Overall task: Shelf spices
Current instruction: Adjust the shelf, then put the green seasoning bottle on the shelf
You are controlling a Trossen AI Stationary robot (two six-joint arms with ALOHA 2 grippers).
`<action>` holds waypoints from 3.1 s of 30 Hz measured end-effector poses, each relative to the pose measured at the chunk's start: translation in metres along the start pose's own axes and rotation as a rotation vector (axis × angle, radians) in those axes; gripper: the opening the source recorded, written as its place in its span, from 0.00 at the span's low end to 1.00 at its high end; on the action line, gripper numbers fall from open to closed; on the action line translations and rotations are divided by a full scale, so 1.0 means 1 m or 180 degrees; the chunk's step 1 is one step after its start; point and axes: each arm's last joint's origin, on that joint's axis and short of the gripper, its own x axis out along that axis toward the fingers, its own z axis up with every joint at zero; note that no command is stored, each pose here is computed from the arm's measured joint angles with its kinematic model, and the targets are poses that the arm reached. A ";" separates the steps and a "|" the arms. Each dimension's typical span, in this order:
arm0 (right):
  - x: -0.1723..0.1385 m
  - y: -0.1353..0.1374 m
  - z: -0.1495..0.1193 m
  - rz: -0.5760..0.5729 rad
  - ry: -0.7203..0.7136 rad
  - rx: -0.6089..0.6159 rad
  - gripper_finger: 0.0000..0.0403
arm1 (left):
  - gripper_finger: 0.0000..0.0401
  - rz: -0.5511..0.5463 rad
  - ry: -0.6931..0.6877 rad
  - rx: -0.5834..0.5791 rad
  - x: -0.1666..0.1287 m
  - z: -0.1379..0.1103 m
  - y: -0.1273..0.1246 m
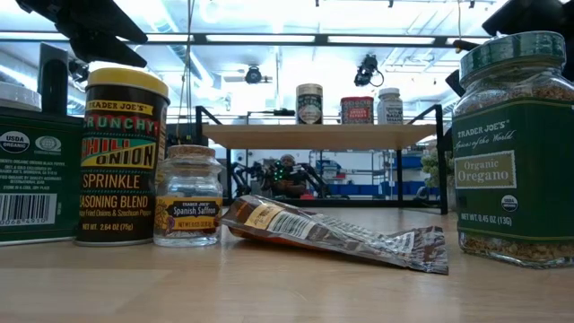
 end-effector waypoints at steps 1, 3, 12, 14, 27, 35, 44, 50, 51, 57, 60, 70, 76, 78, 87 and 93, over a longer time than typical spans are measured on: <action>0.000 0.000 0.000 -0.0001 0.0000 0.0001 0.00 | 0.97 0.0000 0.0000 0.0000 0.000 0.000 0.000; 0.000 0.001 0.000 0.0036 0.0018 0.0014 0.00 | 0.97 0.0000 0.0000 0.0000 0.000 0.000 0.000; -0.008 0.007 -0.003 0.0482 0.0256 0.0184 0.01 | 0.97 -0.0008 -0.0012 -0.0017 0.000 0.001 0.000; -0.011 0.009 -0.004 0.0564 0.0273 0.0204 0.00 | 0.97 -0.0011 -0.0017 -0.0023 0.001 0.001 -0.001; -0.028 0.023 -0.021 0.0834 0.0329 0.0336 0.00 | 0.97 -0.0084 0.0145 0.0095 0.018 -0.002 -0.022; -0.031 0.032 -0.037 0.0837 0.0487 0.0300 0.00 | 0.97 -0.0096 0.0342 0.0363 0.033 -0.010 -0.038; -0.023 0.037 -0.058 0.0595 0.0697 0.0245 0.00 | 0.95 -0.0773 0.0709 0.0096 0.025 0.013 -0.051; -0.017 0.039 -0.068 0.0458 0.0786 0.0214 0.00 | 0.88 -0.0802 0.0909 0.0105 0.014 0.032 -0.051; -0.016 0.039 -0.069 0.0443 0.0794 0.0195 0.00 | 0.87 -0.0780 0.0977 0.0099 0.014 0.033 -0.051; -0.014 0.040 -0.074 0.0424 0.0910 0.0136 0.01 | 0.79 -0.0493 0.1510 0.0074 0.021 0.020 -0.055; -0.014 0.040 -0.074 0.0436 0.0920 0.0144 0.01 | 0.72 -0.0300 0.1758 0.0130 0.026 0.012 -0.056; -0.014 0.044 -0.072 0.0526 0.0915 0.0232 0.01 | 0.26 -0.0220 0.2235 0.0041 0.025 0.002 -0.054; -0.014 0.046 -0.072 0.0614 0.0908 0.0204 0.00 | 0.02 -0.0158 0.2432 0.0025 0.022 -0.001 -0.051; -0.014 0.046 -0.072 0.0628 0.0927 0.0188 0.00 | 0.02 -0.0166 0.2424 0.0033 0.022 -0.001 -0.051; -0.014 0.047 -0.071 0.0738 0.0967 -0.0196 0.01 | 0.02 -0.0037 0.2248 0.0103 0.023 0.001 -0.050; -0.014 0.048 -0.073 0.0848 0.1142 -0.0282 0.01 | 0.01 -0.0063 0.2183 0.0065 0.024 0.002 -0.052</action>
